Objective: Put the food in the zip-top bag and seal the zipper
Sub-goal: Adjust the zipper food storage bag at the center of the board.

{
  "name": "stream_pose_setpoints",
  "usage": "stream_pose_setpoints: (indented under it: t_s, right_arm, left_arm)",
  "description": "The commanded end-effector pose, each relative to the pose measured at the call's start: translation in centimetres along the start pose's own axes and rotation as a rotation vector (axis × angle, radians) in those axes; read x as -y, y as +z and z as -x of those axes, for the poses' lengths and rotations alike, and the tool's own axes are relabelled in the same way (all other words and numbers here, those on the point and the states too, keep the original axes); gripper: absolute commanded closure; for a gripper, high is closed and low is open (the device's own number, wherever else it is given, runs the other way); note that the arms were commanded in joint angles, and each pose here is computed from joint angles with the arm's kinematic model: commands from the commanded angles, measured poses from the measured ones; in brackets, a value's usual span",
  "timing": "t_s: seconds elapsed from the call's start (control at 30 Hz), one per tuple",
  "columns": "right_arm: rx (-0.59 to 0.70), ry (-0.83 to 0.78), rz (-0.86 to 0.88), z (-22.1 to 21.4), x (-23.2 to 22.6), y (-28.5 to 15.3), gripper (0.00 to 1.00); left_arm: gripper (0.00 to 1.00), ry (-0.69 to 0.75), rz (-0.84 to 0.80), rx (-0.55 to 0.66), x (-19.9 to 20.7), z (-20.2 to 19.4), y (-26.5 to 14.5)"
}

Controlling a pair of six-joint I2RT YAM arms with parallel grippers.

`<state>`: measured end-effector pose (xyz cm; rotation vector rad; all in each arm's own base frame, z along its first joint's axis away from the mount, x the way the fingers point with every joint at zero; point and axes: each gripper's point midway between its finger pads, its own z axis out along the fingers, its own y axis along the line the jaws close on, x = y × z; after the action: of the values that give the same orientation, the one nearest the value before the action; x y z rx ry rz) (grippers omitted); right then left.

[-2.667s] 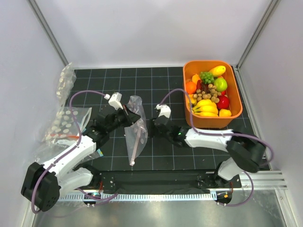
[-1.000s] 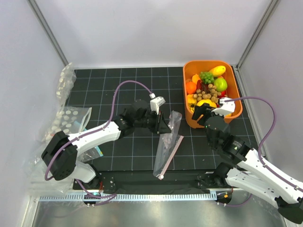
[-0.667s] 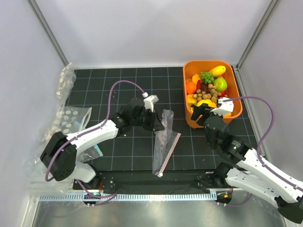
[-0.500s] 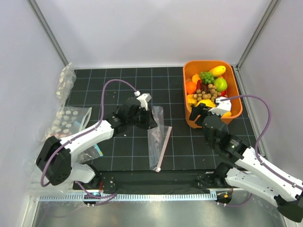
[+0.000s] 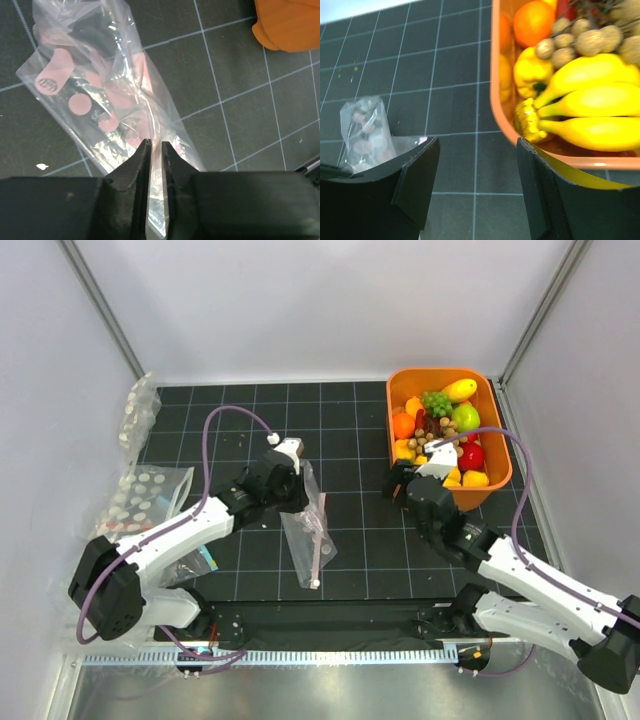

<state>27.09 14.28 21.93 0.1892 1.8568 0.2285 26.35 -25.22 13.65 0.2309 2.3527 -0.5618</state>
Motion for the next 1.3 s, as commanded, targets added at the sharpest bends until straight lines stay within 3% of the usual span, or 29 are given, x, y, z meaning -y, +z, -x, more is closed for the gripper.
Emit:
stream_pose_setpoints:
  t_s: [0.0,0.3,0.4,0.67,1.07,1.27]
  right_arm:
    - [-0.028,0.028,0.099,-0.3,-2.7,0.6,0.31]
    - [-0.174,0.001,0.212,-4.7,-6.6,2.6,0.39]
    - [-0.177,-0.004,0.210,-4.8,-6.6,2.8,0.41]
    - [-0.138,0.013,0.228,-3.5,-6.4,2.0,0.43]
    - [-0.097,-0.009,0.253,-2.0,-6.3,1.2,0.42]
    - [0.019,0.014,0.144,1.5,-3.0,-0.2,0.41]
  left_arm:
    - [0.85,0.004,0.007,0.089,0.1,2.2,-1.4]
    - [0.93,-0.012,-0.036,0.179,0.3,3.1,-2.8]
    - [1.00,-0.007,-0.094,0.175,1.4,3.1,-2.9]
    - [1.00,0.002,-0.254,0.220,3.9,3.6,-4.7]
    - [1.00,0.053,-0.735,0.403,10.5,4.9,-14.6]
    - [1.00,0.077,-0.954,0.298,14.5,3.5,-16.5]
